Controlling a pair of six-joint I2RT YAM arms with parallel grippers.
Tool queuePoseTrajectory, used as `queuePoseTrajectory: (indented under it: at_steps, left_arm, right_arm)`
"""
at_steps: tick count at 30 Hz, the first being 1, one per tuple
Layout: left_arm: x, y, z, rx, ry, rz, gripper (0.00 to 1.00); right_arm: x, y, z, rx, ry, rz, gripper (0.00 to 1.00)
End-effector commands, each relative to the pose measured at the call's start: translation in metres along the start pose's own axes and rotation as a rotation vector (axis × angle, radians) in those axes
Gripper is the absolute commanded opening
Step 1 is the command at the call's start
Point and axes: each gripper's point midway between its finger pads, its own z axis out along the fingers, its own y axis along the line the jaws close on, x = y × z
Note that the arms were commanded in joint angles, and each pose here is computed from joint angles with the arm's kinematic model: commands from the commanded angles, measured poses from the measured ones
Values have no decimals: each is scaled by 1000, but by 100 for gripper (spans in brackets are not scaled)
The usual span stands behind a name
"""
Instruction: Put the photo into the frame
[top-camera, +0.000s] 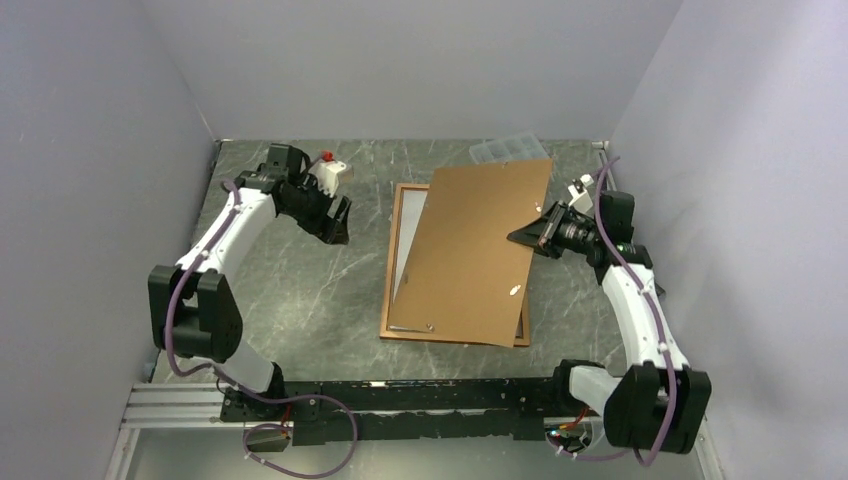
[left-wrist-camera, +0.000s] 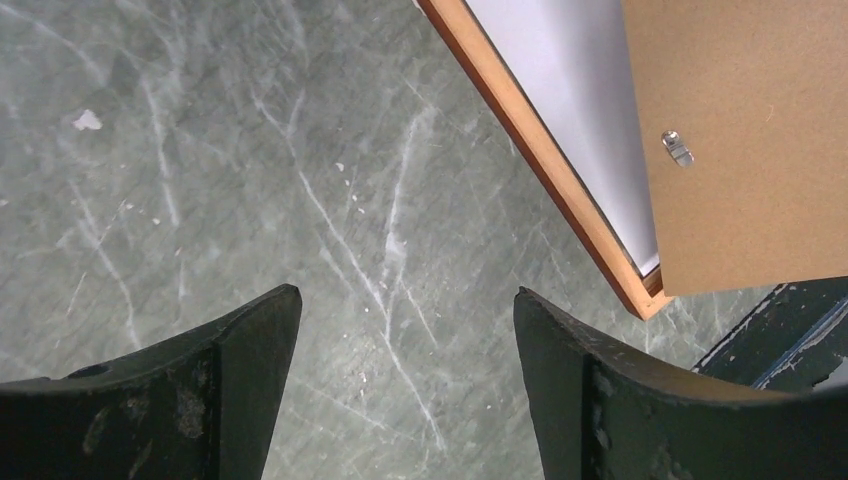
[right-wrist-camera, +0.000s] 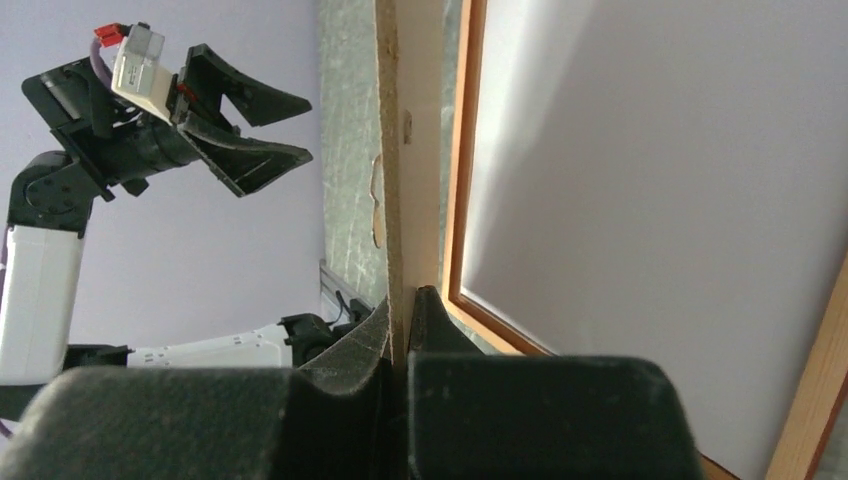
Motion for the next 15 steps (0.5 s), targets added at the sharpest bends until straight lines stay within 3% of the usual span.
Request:
queuePoseTrajectory:
  at_steps: [1, 15]
  left_arm:
    - [-9, -2, 18, 16, -18, 5, 82]
    - [-6, -4, 44, 79, 1, -5, 72]
  right_arm:
    - [-20, 24, 3, -96, 42, -111, 0]
    - [-35, -3, 31, -95, 154, -117, 0]
